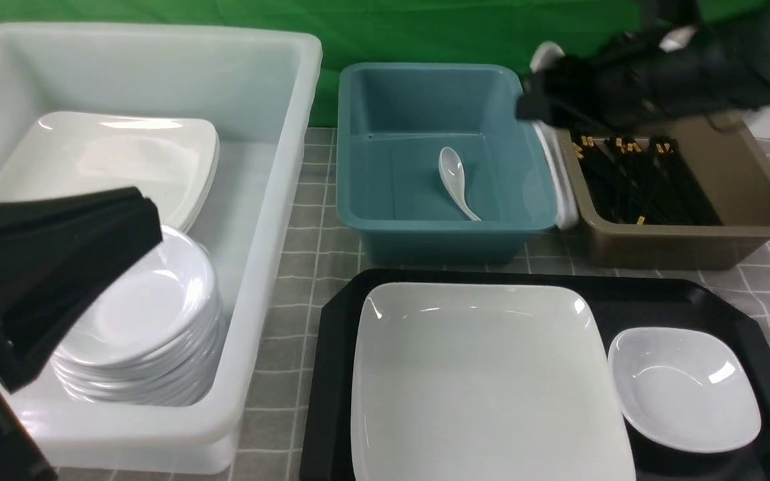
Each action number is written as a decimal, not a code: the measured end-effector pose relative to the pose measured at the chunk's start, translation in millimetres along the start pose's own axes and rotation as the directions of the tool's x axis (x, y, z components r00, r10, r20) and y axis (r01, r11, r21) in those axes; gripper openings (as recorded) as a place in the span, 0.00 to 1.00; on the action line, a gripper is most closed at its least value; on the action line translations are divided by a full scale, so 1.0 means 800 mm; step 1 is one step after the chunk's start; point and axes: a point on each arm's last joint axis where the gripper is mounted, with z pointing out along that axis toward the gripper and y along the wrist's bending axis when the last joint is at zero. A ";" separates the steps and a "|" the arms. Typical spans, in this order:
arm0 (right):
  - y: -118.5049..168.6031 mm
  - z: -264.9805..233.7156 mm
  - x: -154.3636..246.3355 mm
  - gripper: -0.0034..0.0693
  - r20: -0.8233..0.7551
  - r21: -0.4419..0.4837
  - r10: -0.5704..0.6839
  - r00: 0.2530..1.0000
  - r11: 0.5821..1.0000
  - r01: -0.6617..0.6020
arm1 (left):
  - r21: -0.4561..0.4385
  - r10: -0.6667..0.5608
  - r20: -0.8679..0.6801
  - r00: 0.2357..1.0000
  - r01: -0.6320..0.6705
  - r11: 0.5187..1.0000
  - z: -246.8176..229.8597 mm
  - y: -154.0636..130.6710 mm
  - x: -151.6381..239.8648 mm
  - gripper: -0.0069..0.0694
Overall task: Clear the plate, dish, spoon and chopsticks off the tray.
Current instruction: Use the right arm to put the soup spoon into the small storage box in the middle, then use the right arm to grab a small plate from the dinner plate, then use the right arm to put the small plate into the large storage box on the left, then use the left arm to grab a plate from the dinner plate, then use the left arm to put the plate into the large storage box on the left
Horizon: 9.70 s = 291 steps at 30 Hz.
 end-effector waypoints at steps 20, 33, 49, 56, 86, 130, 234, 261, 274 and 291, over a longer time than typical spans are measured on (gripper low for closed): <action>-0.023 0.000 -0.020 0.47 -0.308 0.072 -0.207 0.929 0.968 0.240 | -0.002 -0.001 0.011 1.000 0.001 1.000 0.000 0.000 -0.001 0.10; -0.026 -0.136 0.160 0.57 -0.698 0.031 -0.329 0.636 0.874 0.485 | 0.014 0.045 -0.048 0.998 -0.045 0.999 0.000 -0.001 0.006 0.10; -0.066 -0.072 0.267 0.77 -0.701 -0.142 -0.521 0.488 0.772 0.620 | 0.014 0.052 -0.048 0.998 -0.051 0.999 0.000 -0.001 0.006 0.10; -0.071 -0.059 0.271 0.77 -0.715 -0.163 -0.537 0.449 0.752 0.639 | 0.014 0.052 -0.048 0.998 -0.051 0.999 0.000 -0.001 0.006 0.10; 0.083 -0.203 0.124 0.13 -0.397 -0.046 -0.544 0.739 0.816 0.576 | 0.026 0.082 -0.147 0.986 -0.079 0.997 -0.005 -0.001 0.005 0.10; 0.374 -0.091 0.110 0.68 -0.171 -0.365 -0.929 0.327 0.368 0.855 | -0.231 -0.048 -0.233 0.971 -0.007 0.973 -0.135 0.023 -0.003 0.10; 0.027 -0.434 0.164 0.08 0.193 0.112 -0.334 0.922 0.942 0.318 | 0.358 0.699 -0.219 0.681 -0.610 0.707 0.121 -0.058 -0.064 0.13; 0.042 -0.410 0.168 0.08 0.075 0.065 -0.408 0.910 0.912 0.404 | 0.154 0.338 -0.920 0.200 -0.607 0.779 0.218 0.252 0.135 0.13; 0.050 -0.410 0.175 0.08 0.048 -0.025 -0.391 0.919 0.919 0.392 | 0.138 0.335 -0.917 0.218 -0.613 0.778 0.237 0.265 0.169 0.23; 0.052 -0.410 0.176 0.10 0.042 -0.047 -0.391 0.919 0.918 0.393 | -0.071 0.237 -0.871 0.430 -0.588 0.805 0.205 0.243 0.086 0.88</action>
